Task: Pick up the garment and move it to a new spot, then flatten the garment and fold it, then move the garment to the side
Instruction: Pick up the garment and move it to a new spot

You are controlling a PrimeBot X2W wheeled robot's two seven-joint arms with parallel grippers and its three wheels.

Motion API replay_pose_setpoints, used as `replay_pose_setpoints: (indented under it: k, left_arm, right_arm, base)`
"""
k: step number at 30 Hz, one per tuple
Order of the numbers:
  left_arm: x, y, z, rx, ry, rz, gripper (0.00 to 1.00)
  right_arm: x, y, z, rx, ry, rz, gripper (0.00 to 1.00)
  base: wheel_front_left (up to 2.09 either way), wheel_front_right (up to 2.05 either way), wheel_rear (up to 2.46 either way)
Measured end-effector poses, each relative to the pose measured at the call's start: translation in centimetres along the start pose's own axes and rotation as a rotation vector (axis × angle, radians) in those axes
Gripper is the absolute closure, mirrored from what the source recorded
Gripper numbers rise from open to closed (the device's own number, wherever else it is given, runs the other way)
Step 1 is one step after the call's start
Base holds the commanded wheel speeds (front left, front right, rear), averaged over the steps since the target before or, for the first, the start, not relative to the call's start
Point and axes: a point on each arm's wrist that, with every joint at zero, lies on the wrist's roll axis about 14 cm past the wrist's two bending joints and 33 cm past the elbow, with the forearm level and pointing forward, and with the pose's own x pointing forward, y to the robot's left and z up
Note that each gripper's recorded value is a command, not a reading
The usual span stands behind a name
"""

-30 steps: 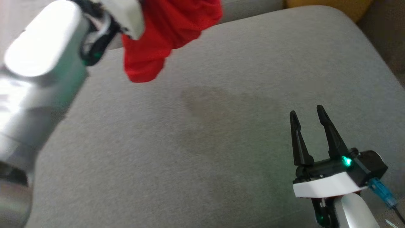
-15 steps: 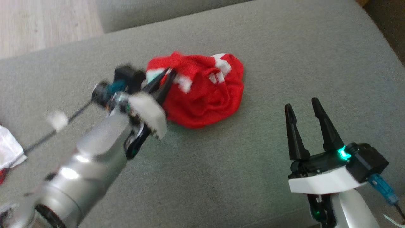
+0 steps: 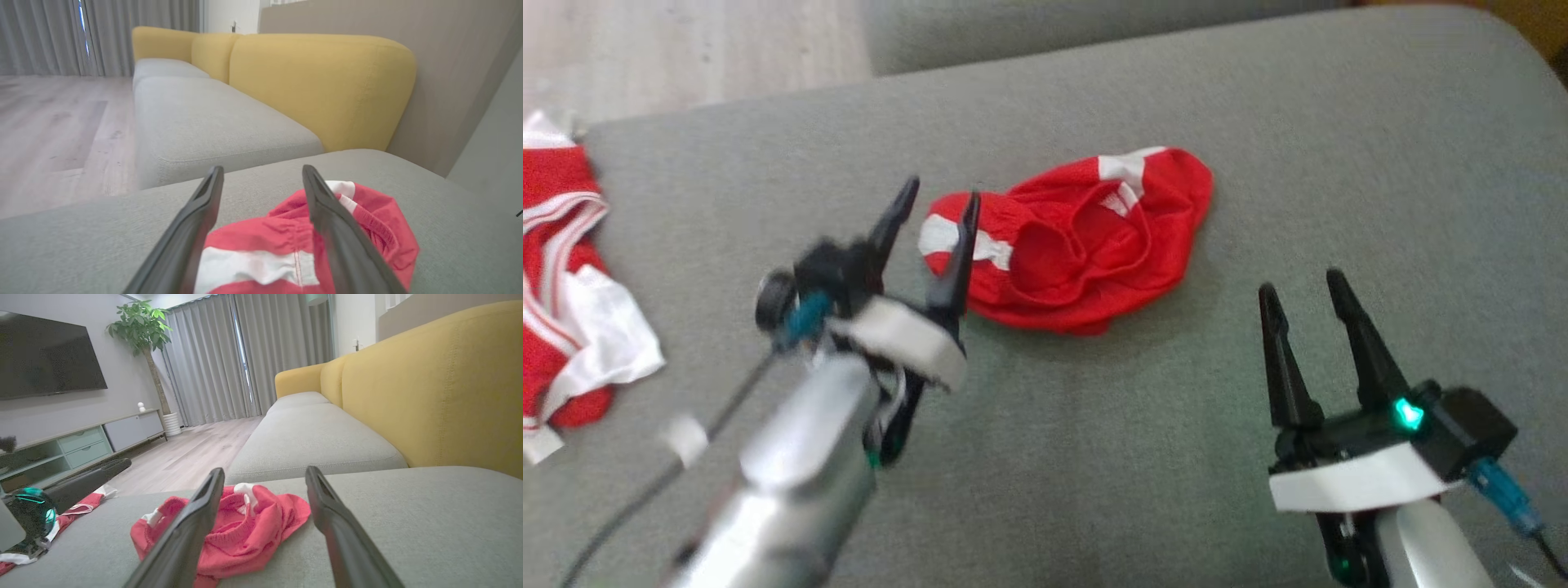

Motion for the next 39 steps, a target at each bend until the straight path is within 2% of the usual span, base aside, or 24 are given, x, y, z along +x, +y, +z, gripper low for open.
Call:
replay_pose_setpoints:
  k: [7, 10, 14, 20, 26, 39]
  left_arm:
    - [-6.4, 0.2, 1.6, 0.039, -0.121, 0.131, 0.0]
    - [-9.5, 1.3, 2.4, 0.068, -0.17, 0.231, 0.0]
    - [-14.2, 3.1, 1.6, 0.115, -0.174, 0.399, 0.0]
    - [-19.3, 3.1, 0.7, 0.157, -0.176, 0.539, 0.0]
    - [-21.7, 1.8, -0.7, 0.144, -0.152, 0.565, 0.0]
    - [-21.3, 1.2, 0.5, 0.145, -0.193, 0.524, 0.0]
  right_arm:
    - [-1.9, 0.8, -1.3, 0.011, 0.045, 0.013, 0.0]
    - [-2.1, 1.3, -1.2, 0.007, 0.044, 0.028, 0.0]
    - [-2.4, 1.9, -1.1, -0.019, 0.042, 0.05, 0.0]
    - [-3.3, 1.2, -1.1, -0.035, 0.047, 0.03, 0.0]
    - [-4.8, 1.1, -2.0, -0.035, 0.08, 0.022, 0.0]
    - [-5.4, 0.4, -2.2, -0.037, 0.086, -0.003, 0.0]
  base:
    - [0.0, 0.0, 0.0]
    - [0.0, 0.0, 0.0]
    - [0.0, 0.0, 0.0]
    - [0.0, 0.0, 0.0]
    - [0.0, 0.0, 0.0]
    - [0.0, 0.0, 0.0]
